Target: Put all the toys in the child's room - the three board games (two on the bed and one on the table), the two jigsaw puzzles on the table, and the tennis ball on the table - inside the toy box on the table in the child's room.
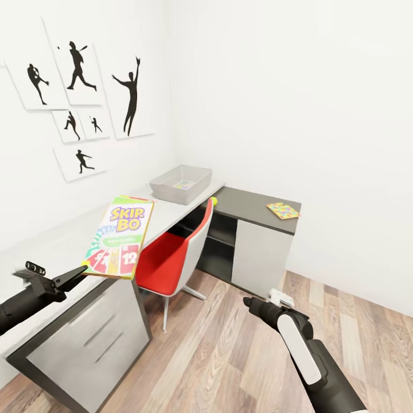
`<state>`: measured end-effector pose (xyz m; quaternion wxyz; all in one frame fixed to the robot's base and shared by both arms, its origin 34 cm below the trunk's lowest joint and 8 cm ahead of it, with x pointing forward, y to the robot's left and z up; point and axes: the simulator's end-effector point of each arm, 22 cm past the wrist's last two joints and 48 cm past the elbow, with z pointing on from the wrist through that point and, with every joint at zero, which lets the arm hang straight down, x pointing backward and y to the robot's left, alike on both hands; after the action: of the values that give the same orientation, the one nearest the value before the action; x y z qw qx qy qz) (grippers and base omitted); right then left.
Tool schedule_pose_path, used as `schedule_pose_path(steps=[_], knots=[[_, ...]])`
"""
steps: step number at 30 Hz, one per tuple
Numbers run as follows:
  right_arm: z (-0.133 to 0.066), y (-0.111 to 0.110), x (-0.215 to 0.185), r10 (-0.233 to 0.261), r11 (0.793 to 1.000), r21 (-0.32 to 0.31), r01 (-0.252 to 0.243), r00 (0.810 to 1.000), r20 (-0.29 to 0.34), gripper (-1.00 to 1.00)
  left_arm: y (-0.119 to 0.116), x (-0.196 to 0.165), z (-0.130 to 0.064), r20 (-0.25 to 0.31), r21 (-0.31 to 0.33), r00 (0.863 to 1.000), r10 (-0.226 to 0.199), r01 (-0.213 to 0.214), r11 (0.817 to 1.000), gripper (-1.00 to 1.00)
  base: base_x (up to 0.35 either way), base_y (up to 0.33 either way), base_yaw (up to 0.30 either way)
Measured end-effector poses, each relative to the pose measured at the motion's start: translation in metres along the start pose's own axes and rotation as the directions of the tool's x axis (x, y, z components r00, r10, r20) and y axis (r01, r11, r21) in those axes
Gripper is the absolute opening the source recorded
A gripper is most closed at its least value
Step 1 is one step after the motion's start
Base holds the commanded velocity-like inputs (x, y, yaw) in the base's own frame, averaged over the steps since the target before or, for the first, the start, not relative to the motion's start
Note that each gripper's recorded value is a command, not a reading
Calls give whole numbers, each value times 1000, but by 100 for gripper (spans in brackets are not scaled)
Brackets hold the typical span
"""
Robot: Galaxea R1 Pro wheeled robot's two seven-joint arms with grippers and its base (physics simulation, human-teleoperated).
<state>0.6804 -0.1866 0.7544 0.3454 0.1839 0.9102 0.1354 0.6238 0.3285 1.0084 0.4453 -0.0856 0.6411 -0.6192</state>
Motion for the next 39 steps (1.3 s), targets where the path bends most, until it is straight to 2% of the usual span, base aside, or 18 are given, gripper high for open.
schedule_pose_path(steps=[18,27,39], knots=[[-7,5,-8,-3,1000,-9,3,1000,20,100,-10,-2,-1,4,9,1000,19,-19,1000,-100,0,-15,-202],[-14,9,-14,-6,1000,-19,6,999,37,100,-15,-3,-2,6,15,1000,27,-27,1000,-100,122,0,-204],[-19,15,-19,-11,1000,-28,12,999,52,100,-22,-5,-3,10,25,999,37,-37,999,-100,13,0,-204]])
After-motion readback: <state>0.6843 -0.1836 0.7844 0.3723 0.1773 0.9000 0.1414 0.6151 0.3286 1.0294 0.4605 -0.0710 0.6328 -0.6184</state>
